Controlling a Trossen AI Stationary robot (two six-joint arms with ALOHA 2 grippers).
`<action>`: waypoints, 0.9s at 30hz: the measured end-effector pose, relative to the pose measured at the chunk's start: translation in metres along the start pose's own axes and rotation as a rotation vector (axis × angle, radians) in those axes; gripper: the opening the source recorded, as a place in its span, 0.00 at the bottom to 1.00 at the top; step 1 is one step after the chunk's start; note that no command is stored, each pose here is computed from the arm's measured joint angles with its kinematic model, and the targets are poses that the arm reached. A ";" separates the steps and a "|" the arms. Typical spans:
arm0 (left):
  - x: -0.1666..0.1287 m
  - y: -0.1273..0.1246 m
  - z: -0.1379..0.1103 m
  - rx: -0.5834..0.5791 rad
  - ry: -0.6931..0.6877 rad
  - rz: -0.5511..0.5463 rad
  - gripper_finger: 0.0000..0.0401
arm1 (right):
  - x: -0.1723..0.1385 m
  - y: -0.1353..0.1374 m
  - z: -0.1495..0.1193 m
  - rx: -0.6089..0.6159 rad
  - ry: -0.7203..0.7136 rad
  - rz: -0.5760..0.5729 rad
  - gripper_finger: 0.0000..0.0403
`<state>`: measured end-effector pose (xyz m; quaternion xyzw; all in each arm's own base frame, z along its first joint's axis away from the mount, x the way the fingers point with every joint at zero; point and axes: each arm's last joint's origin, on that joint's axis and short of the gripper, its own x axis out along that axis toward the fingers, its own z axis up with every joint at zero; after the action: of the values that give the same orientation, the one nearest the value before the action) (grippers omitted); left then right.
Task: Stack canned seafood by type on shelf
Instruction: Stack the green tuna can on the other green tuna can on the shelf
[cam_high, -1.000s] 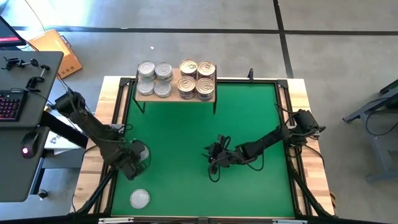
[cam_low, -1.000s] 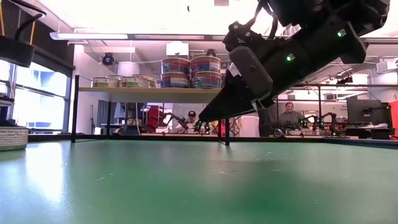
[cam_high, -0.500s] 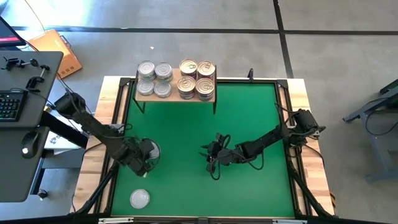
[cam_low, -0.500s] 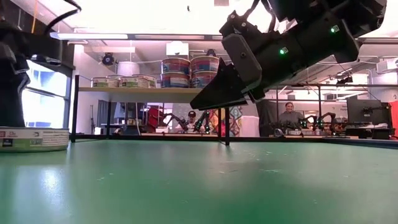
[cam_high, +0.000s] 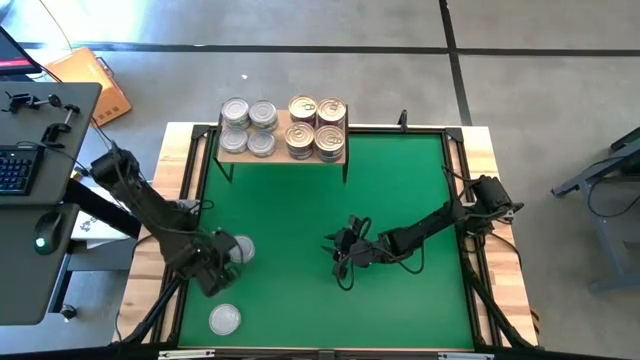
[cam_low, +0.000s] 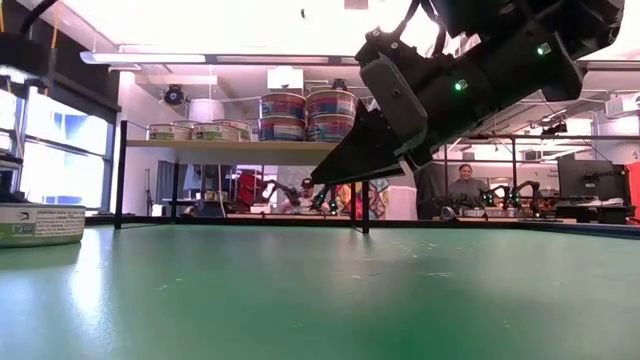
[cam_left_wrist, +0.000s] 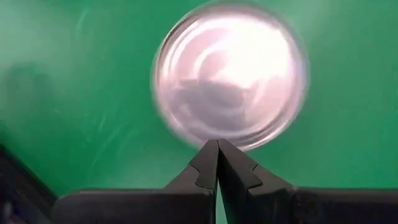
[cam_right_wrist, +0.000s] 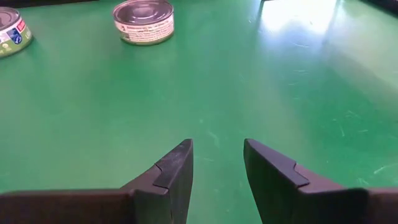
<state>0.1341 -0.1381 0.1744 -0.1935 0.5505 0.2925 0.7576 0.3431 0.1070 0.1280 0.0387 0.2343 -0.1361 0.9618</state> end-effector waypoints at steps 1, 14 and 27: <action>0.003 0.003 -0.003 -0.024 0.010 0.011 0.00 | 0.000 0.000 0.000 -0.004 0.000 0.000 0.33; 0.019 0.002 0.003 0.155 -0.194 -0.029 0.00 | 0.005 -0.009 0.004 0.002 -0.010 -0.023 0.33; 0.044 -0.032 0.045 0.377 -0.425 -0.324 0.00 | 0.010 0.008 0.046 -0.002 -0.035 -0.015 0.33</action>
<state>0.1980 -0.1241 0.1458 -0.0694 0.3867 0.0949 0.9147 0.3743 0.1058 0.1640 0.0338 0.2179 -0.1436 0.9648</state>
